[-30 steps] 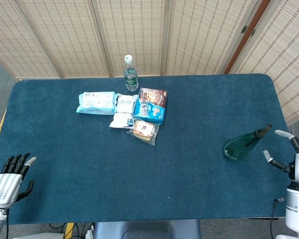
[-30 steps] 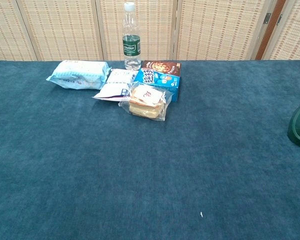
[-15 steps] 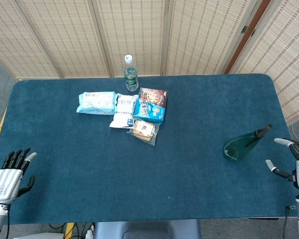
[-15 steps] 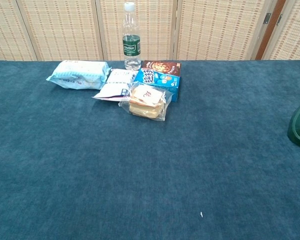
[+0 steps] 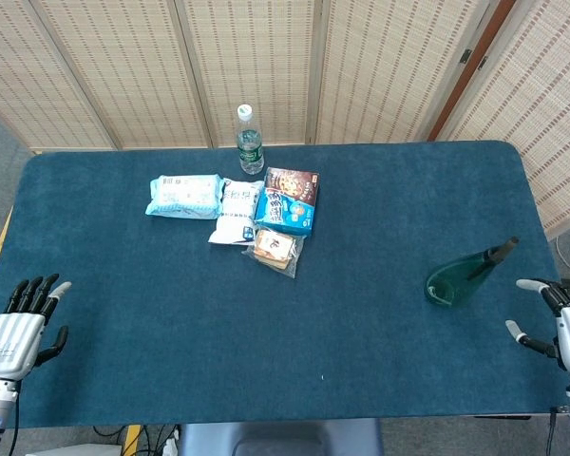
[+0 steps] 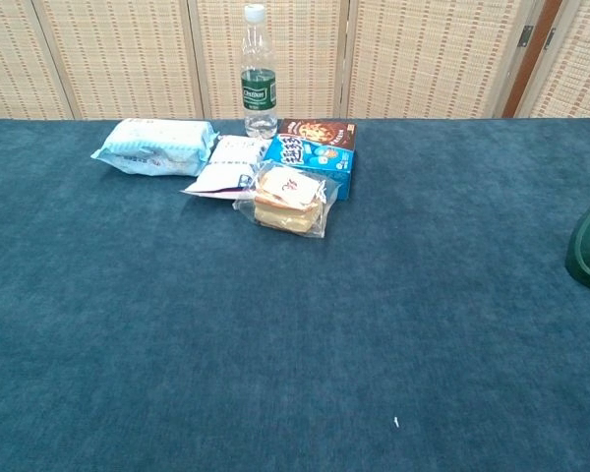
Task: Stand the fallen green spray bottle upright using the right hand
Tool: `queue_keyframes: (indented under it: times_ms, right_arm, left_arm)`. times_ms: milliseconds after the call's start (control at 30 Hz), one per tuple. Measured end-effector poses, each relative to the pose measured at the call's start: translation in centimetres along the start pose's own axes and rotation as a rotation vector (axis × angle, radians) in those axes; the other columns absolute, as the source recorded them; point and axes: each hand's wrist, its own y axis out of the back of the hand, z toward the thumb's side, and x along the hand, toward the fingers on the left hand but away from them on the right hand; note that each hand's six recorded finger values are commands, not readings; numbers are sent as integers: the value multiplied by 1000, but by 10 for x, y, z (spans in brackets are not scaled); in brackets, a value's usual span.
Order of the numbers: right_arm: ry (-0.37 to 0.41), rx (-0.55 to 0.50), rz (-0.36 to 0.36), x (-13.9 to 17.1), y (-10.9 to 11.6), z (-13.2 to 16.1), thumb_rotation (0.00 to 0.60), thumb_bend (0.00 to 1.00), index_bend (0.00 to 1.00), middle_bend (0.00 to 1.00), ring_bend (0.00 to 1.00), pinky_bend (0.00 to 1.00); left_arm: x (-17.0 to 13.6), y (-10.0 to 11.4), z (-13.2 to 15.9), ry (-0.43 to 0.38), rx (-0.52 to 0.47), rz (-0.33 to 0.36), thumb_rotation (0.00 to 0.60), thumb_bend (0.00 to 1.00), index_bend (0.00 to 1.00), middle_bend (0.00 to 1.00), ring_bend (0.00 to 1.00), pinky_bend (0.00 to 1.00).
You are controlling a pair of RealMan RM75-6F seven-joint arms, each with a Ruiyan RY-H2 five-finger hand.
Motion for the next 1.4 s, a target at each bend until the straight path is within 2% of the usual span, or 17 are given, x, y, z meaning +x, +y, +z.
queue_keyframes:
  times_ms: [500,933,1400]
  right_arm:
    - [-25,115,88,19,-10,-15,600,138,337,343,273,242]
    - [-21,143,81,20,3,-15,600,139,337,342,273,242]
    - [-20,136,85,22,-1,-14,600,140,337,342,273,242]
  left_arm:
    - [-4,-8,4,7,-10,-5,600,454,124,68,0,0]
    - [-5,-2,8,12,-3,5,600,454,124,68,0,0]
    - [-6,-5,13,3,-4,0,600,454,124,68,0,0]
